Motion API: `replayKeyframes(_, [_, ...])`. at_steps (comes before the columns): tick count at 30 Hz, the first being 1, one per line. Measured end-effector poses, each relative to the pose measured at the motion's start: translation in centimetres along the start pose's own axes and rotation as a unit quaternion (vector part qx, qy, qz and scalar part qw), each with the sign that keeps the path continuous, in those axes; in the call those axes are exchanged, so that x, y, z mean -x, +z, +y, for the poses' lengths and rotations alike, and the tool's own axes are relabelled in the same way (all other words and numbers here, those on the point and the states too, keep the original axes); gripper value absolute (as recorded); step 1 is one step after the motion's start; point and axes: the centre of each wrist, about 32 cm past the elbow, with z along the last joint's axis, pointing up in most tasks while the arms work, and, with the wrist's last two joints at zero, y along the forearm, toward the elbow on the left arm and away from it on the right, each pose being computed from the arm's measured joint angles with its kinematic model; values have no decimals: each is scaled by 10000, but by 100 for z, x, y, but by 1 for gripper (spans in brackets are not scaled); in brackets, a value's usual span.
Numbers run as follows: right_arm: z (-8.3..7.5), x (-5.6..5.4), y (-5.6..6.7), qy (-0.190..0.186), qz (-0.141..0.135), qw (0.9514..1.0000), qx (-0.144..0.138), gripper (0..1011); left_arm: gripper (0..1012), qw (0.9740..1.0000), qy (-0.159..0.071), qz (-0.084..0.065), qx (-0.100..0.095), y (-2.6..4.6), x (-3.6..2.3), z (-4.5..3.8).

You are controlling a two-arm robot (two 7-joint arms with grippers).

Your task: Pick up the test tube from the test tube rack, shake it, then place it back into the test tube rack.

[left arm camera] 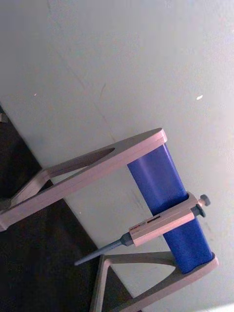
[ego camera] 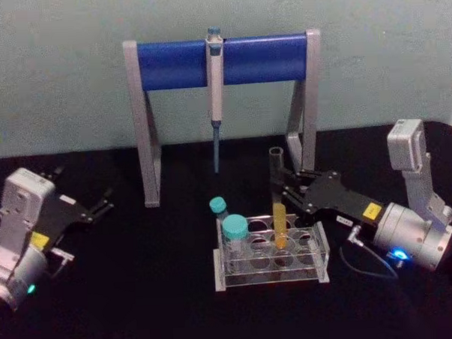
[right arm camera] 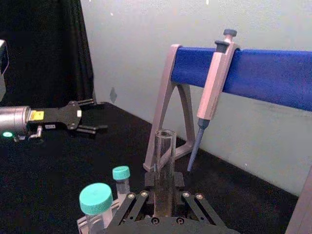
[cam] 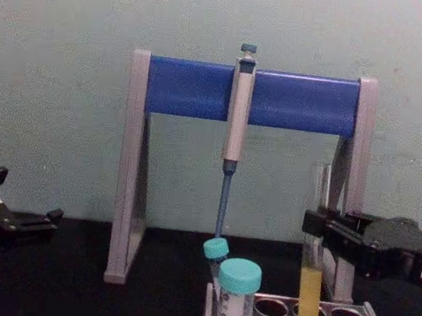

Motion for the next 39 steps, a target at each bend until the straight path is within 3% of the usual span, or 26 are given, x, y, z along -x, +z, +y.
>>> replayKeyframes(16, [33, -20, -71, 37, 58, 9997, 224, 228, 1001, 10000, 0, 0, 0, 0, 0, 0])
replayKeyframes(39, [45, -26, -79, 42, 65, 9996, 268, 228, 1001, 10000, 0, 0, 0, 0, 0, 0])
